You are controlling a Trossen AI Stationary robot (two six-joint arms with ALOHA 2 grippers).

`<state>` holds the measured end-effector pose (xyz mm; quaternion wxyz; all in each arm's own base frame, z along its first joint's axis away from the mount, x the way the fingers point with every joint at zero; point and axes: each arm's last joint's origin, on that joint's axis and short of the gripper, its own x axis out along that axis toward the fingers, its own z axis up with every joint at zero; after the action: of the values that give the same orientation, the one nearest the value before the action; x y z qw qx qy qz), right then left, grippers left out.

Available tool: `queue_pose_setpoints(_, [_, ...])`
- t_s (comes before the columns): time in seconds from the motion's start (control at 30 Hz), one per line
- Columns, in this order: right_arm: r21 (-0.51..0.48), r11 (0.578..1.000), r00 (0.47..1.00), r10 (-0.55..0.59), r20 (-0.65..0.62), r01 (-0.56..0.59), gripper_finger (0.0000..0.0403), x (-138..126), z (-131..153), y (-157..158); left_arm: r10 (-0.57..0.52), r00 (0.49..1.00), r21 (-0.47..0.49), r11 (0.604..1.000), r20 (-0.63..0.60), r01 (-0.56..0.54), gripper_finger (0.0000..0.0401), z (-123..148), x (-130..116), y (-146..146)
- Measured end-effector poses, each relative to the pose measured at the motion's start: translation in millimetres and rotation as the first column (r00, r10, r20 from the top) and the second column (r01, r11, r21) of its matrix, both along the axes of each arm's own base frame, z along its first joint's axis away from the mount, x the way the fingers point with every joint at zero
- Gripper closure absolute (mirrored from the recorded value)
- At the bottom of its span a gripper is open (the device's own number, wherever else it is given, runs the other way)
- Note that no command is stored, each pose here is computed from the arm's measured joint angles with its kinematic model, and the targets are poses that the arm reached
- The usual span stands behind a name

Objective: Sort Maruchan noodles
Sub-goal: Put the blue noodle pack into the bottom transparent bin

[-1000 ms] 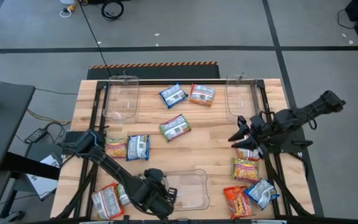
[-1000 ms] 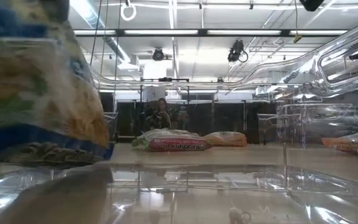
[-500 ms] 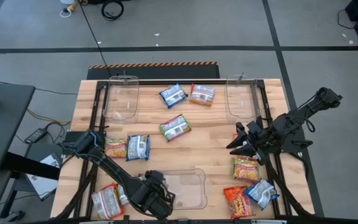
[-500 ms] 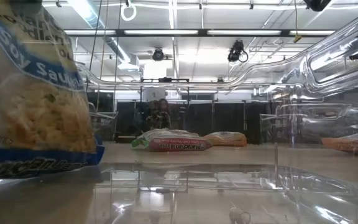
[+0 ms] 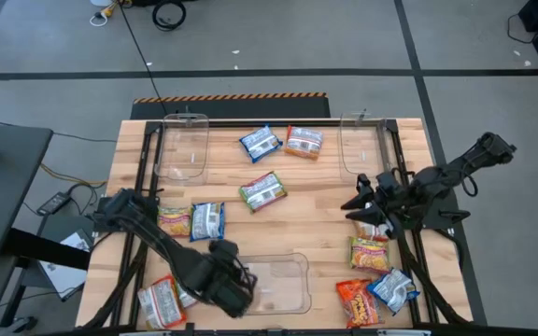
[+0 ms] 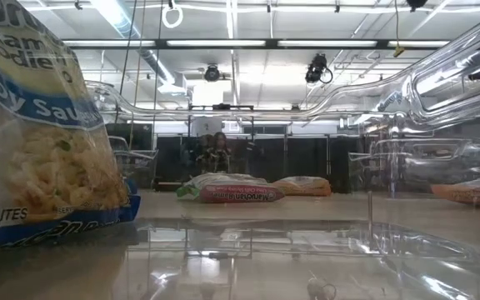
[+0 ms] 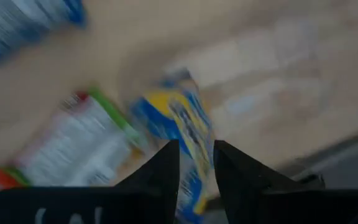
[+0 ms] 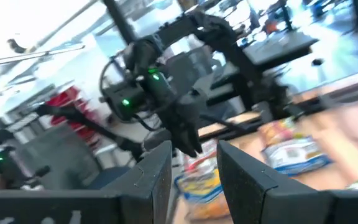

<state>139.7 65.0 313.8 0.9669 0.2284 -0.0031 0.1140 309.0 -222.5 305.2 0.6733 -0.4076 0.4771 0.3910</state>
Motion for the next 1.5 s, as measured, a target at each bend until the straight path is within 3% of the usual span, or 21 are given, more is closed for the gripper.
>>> queue_pose_setpoints(0.1, [-0.028, 0.998, 0.998, -0.056, 0.024, 0.057, 0.0270, -0.4, 2.1, -4.3, -0.035, 0.996, 0.070, 0.997, -0.080, 0.041, 0.0295, 15.2, -10.9, 22.8])
queue_pose_setpoints(0.17, [-0.053, 0.996, 0.997, -0.072, 0.034, 0.074, 0.0270, -0.2, 2.6, -6.2, -0.110, 0.988, 0.077, 0.990, -0.111, 0.119, 0.0294, 16.4, -10.5, 34.3])
queue_pose_setpoints(0.27, [-0.088, 0.992, 0.995, -0.090, 0.038, 0.093, 0.0270, 0.7, 2.2, -8.4, -0.099, 0.984, 0.069, 0.992, -0.147, 0.110, 0.0284, 11.5, -7.3, 54.9])
queue_pose_setpoints(0.47, [-0.171, 0.975, 0.990, -0.133, 0.044, 0.139, 0.0261, 1.4, 1.0, -12.6, 0.028, 0.960, 0.097, 0.995, -0.278, -0.001, 0.0247, -27.7, 4.2, 96.0])
queue_pose_setpoints(0.67, [-0.224, 0.961, 0.987, -0.156, 0.050, 0.163, 0.0244, -0.6, 0.8, -17.3, 0.170, 0.902, 0.061, 0.985, -0.398, -0.159, 0.0228, -84.1, 5.0, 137.5])
queue_pose_setpoints(0.83, [-0.266, 0.949, 0.985, -0.172, 0.011, 0.169, 0.0232, -0.4, -3.7, -22.0, 0.267, 0.884, 0.057, 0.962, -0.383, -0.266, 0.0227, -108.6, 7.2, 164.5])
queue_pose_setpoints(1.13, [-0.319, 0.943, 0.984, -0.136, -0.111, 0.095, 0.0217, 0.7, -16.6, -29.1, 0.346, 0.863, 0.096, 0.937, -0.369, -0.335, 0.0227, -130.3, 16.1, 171.5])
queue_pose_setpoints(1.27, [-0.346, 0.936, 0.983, -0.123, -0.137, 0.069, 0.0207, 1.2, -19.6, -31.7, 0.339, 0.860, 0.150, 0.941, -0.382, -0.304, 0.0227, -145.7, 19.5, 167.2])
queue_pose_setpoints(1.37, [-0.371, 0.925, 0.981, -0.143, -0.128, 0.086, 0.0200, 1.8, -19.3, -34.7, 0.349, 0.831, 0.199, 0.936, -0.434, -0.290, 0.0227, -158.1, 18.7, 167.4])
queue_pose_setpoints(1.5, [-0.380, 0.919, 0.978, -0.168, -0.126, 0.109, 0.0197, 2.6, -19.4, -38.4, 0.305, 0.817, 0.198, 0.951, -0.490, -0.236, 0.0229, -168.8, 20.4, 171.4])
